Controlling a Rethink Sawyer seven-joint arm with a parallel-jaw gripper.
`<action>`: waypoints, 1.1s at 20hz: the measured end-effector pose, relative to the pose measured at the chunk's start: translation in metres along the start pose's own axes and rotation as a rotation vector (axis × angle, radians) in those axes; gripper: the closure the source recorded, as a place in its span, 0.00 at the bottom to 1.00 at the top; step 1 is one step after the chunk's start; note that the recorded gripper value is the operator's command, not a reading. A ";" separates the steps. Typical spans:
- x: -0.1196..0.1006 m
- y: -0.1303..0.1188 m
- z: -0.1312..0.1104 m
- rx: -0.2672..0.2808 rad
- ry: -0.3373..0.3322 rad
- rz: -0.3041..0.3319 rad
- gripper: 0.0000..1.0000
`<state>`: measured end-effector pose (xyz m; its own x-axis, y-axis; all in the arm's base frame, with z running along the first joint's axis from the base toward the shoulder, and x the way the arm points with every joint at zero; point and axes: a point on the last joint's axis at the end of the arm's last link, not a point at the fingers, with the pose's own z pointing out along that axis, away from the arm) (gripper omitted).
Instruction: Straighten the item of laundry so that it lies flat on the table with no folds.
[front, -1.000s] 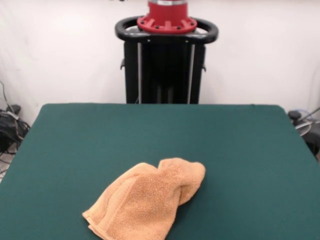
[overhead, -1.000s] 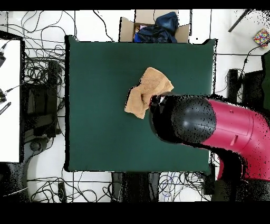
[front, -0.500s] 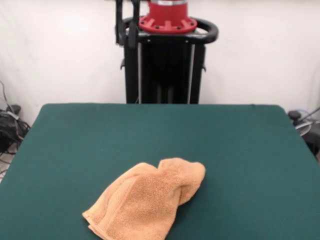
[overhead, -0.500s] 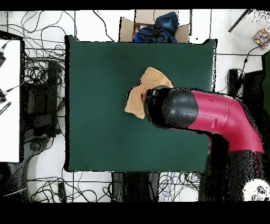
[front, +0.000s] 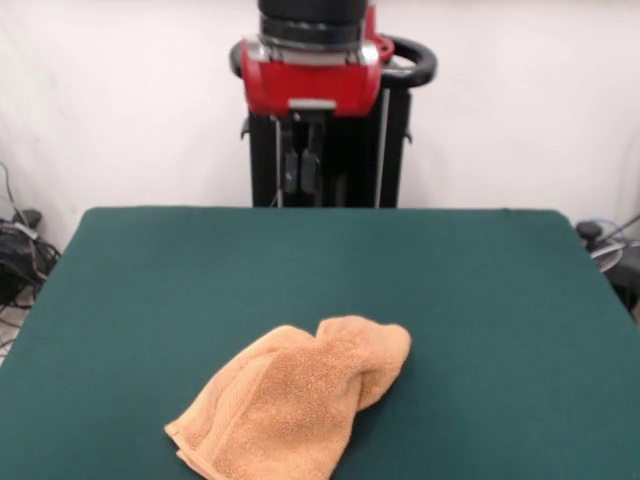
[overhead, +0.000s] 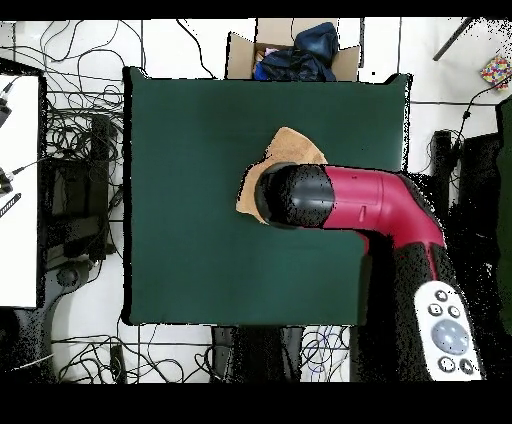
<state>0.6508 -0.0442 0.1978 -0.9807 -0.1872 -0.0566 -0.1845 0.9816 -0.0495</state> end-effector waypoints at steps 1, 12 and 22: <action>0.001 0.004 0.006 -0.003 0.010 -0.009 1.00; 0.015 0.010 0.040 -0.022 0.057 -0.033 0.00; 0.022 0.002 0.059 -0.018 0.060 -0.041 0.00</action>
<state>0.6324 -0.0486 0.1380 -0.9744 -0.2247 0.0048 -0.2247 0.9739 -0.0326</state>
